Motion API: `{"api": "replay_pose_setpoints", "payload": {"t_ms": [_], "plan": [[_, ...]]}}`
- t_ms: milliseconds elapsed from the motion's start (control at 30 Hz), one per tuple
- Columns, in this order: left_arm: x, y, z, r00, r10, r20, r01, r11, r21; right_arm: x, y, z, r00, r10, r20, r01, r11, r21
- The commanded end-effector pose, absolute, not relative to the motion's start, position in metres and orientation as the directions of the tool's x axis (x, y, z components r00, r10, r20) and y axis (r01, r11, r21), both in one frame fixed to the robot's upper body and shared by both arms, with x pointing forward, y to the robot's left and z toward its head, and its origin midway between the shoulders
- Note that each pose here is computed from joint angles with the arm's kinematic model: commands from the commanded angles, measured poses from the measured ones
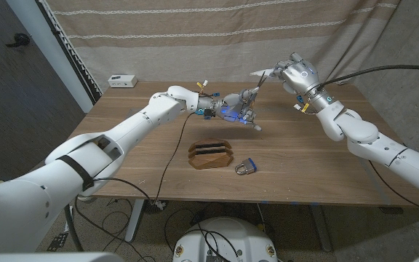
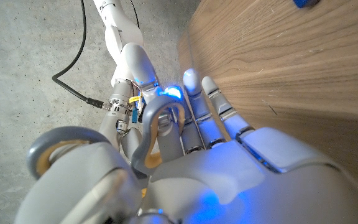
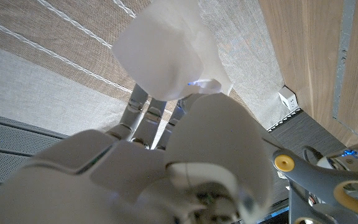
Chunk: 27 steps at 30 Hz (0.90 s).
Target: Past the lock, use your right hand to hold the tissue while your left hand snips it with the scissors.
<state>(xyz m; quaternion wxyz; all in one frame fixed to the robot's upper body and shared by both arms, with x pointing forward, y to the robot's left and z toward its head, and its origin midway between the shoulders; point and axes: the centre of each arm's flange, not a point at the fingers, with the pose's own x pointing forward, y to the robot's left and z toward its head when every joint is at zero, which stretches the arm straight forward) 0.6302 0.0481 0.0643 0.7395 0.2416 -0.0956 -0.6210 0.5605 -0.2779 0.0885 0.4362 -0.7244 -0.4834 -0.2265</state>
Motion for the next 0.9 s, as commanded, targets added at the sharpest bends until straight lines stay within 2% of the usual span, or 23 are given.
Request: {"api": "replay_pose_setpoints", "payload": {"t_ms": [33, 900], "plan": [[0.6312, 0.05, 0.0637, 0.205, -0.966, -0.16, 0.875, 0.107, 0.473, 0.554, -0.2762, 0.0888, 0.436, 0.503, 0.746, 0.896, -0.163, -0.413], [0.6313, 0.0467, 0.0587, 0.195, -0.968, -0.161, 0.881, 0.1, 0.463, 0.5485, -0.2777, 0.089, 0.426, 0.5, 0.754, 0.901, -0.157, -0.405]]}}
